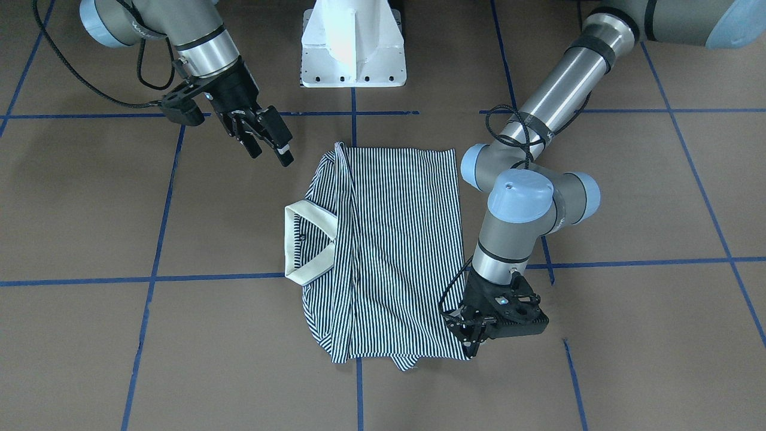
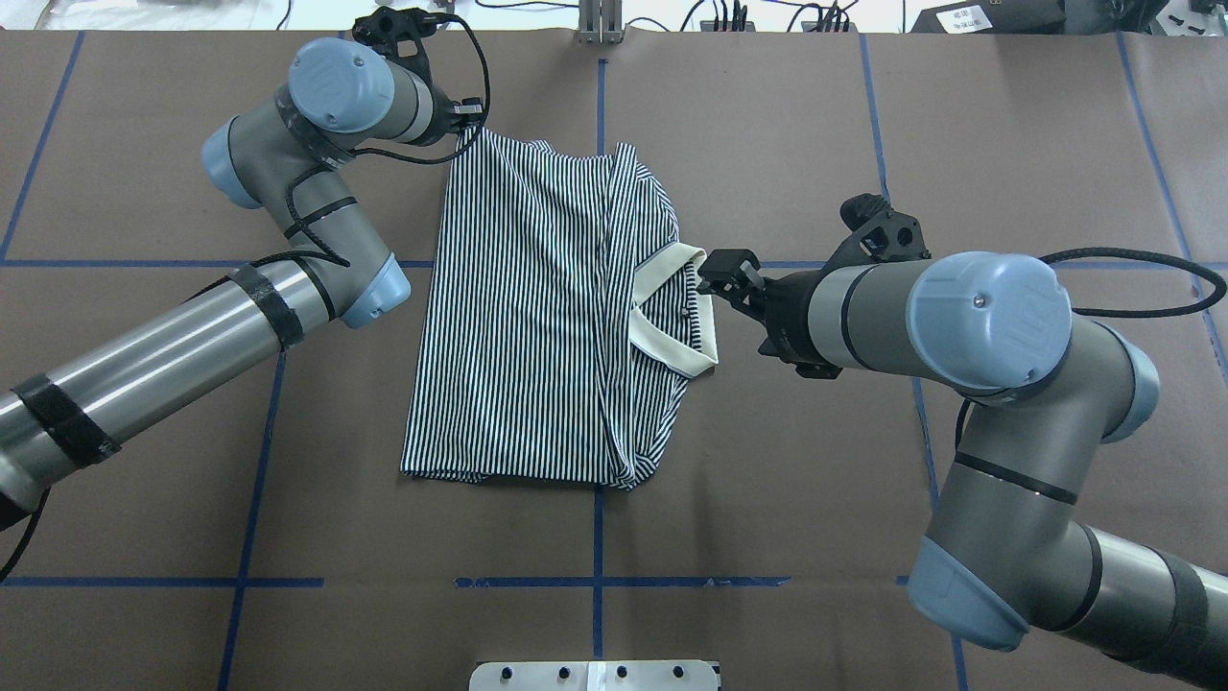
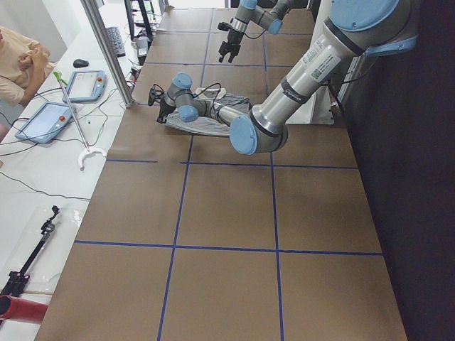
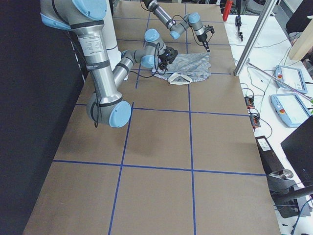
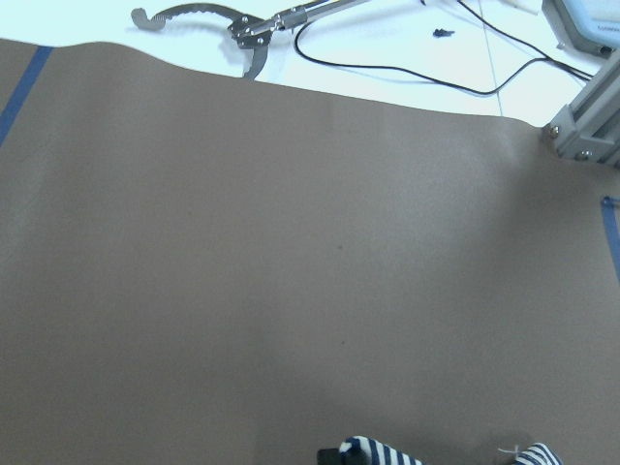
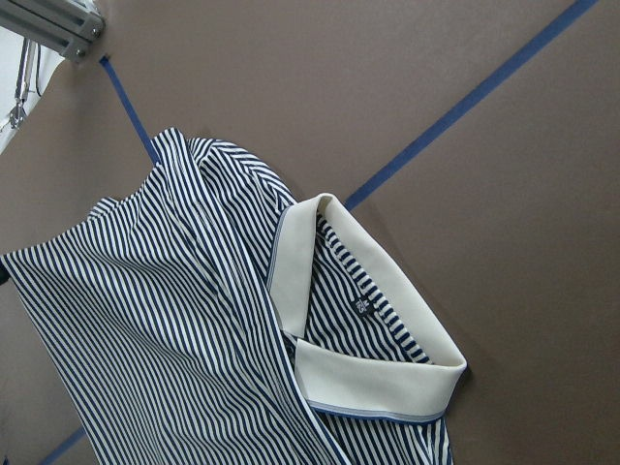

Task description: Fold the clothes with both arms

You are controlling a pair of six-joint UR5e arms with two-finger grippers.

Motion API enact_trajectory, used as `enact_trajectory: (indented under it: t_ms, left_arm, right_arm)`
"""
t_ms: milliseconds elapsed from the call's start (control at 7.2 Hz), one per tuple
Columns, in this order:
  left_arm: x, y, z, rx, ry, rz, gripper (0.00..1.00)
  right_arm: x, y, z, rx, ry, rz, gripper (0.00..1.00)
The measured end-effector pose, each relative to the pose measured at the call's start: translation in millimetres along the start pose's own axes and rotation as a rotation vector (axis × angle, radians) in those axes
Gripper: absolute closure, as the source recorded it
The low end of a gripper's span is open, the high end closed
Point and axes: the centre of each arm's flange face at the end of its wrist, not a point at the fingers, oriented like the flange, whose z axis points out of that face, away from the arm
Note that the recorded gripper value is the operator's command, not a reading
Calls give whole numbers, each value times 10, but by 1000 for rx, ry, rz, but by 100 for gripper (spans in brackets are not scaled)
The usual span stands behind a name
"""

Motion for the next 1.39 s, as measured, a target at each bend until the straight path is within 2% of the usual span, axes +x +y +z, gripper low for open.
enact_trajectory:
  t_ms: [278,416,555,694,833,1111,1388]
  left_arm:
    - [-203,68,-1,4,9,4,61]
    - [-376,89,-59,4,12,3,60]
    - [-612,114,-175,-12,25,-1,60]
    - [-790,142,-307,-40,46,-5,60]
    - [-857,164,-409,-62,64,-9,60]
    - [-870,176,-472,-74,77,-14,60]
    - [-862,180,-484,-75,81,-15,60]
  right_arm:
    - [-172,308,352,-14,22,-28,0]
    - [-258,489,600,-23,46,-75,0]
    - [-370,669,864,-38,74,-162,1]
    - [-449,827,1118,-53,119,-257,2]
    - [-534,1007,1327,-70,196,-372,2]
    - [-583,1277,1471,-106,341,-579,2]
    - [-491,1384,1501,-135,438,-701,2]
